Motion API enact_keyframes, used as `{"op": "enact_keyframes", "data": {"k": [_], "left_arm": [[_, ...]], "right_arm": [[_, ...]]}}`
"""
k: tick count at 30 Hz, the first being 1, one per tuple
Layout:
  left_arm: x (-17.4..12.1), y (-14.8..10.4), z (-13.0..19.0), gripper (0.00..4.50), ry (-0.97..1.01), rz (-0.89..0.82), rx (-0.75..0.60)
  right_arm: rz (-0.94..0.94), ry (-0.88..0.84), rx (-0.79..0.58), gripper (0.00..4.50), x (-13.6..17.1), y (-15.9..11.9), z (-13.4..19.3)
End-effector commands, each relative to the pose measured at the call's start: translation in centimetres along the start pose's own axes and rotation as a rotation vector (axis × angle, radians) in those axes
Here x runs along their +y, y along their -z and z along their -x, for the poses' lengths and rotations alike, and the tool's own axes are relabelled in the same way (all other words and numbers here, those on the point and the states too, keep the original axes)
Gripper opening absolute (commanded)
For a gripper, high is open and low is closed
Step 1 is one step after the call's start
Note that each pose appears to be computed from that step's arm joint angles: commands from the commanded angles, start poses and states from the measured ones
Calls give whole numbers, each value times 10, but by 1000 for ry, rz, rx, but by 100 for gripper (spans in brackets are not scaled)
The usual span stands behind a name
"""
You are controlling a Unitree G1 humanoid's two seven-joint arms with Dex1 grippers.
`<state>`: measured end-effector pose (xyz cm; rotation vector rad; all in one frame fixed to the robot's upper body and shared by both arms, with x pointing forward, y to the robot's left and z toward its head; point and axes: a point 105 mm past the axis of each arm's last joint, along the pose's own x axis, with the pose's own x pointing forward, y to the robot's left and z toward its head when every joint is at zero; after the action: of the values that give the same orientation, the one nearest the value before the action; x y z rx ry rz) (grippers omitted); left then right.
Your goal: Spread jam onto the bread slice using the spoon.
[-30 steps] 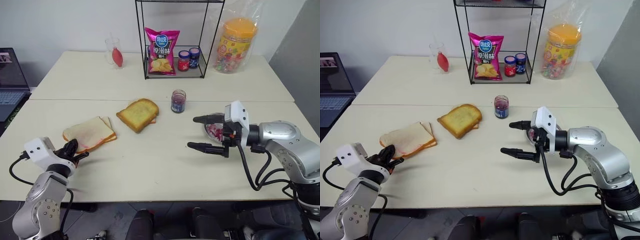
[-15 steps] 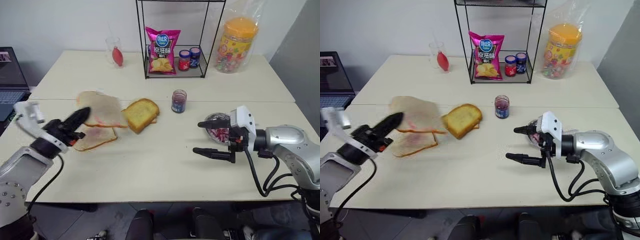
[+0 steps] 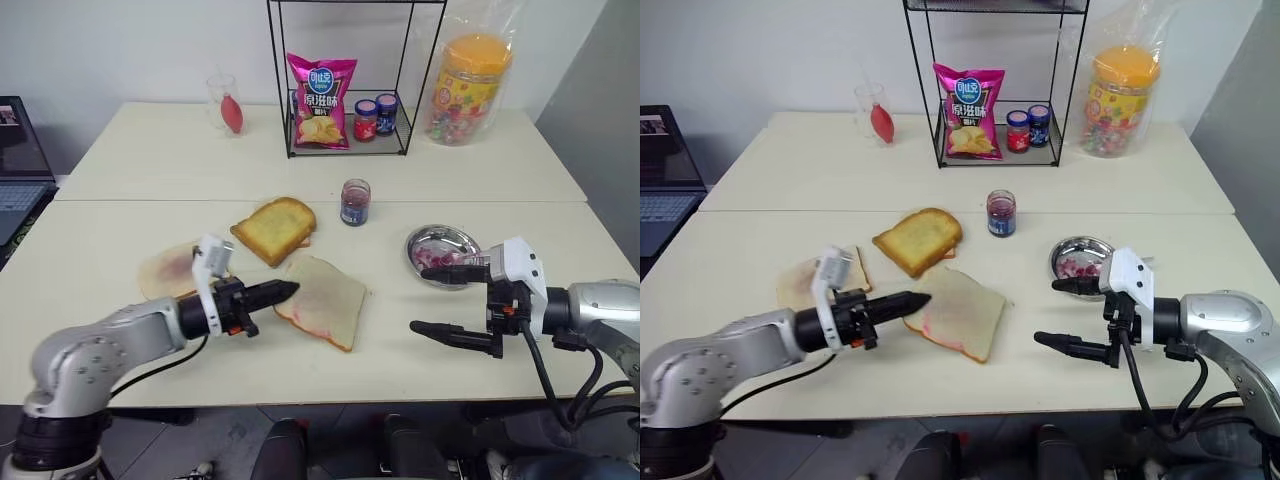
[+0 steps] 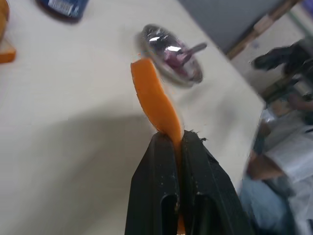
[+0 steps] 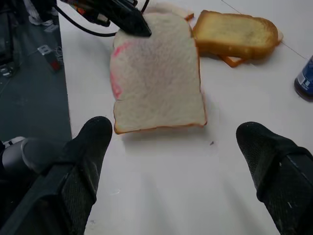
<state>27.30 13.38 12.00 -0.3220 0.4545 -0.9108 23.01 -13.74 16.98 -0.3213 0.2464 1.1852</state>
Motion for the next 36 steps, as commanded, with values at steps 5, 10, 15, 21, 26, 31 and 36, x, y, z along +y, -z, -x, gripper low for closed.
{"op": "enact_keyframes", "data": {"k": [5,10,15,21,26,31,36], "left_arm": [[20,19,-22,2,-108,-76,-10],[22,24,-20,2,-161,-48,-47],[18,28,-15,2,-204,16,-95],[18,26,-11,2,-255,45,-146],[16,33,-12,2,-262,50,-131],[22,33,-16,49,-316,28,-128],[22,32,-15,131,-330,29,-144]], "right_arm": [[52,91,24,450,4,1,5],[52,132,22,450,3,1,8],[42,115,32,450,7,3,8],[38,98,24,450,6,1,8],[34,91,26,450,6,3,8],[32,77,31,450,7,5,8],[33,72,27,450,6,4,8]]}}
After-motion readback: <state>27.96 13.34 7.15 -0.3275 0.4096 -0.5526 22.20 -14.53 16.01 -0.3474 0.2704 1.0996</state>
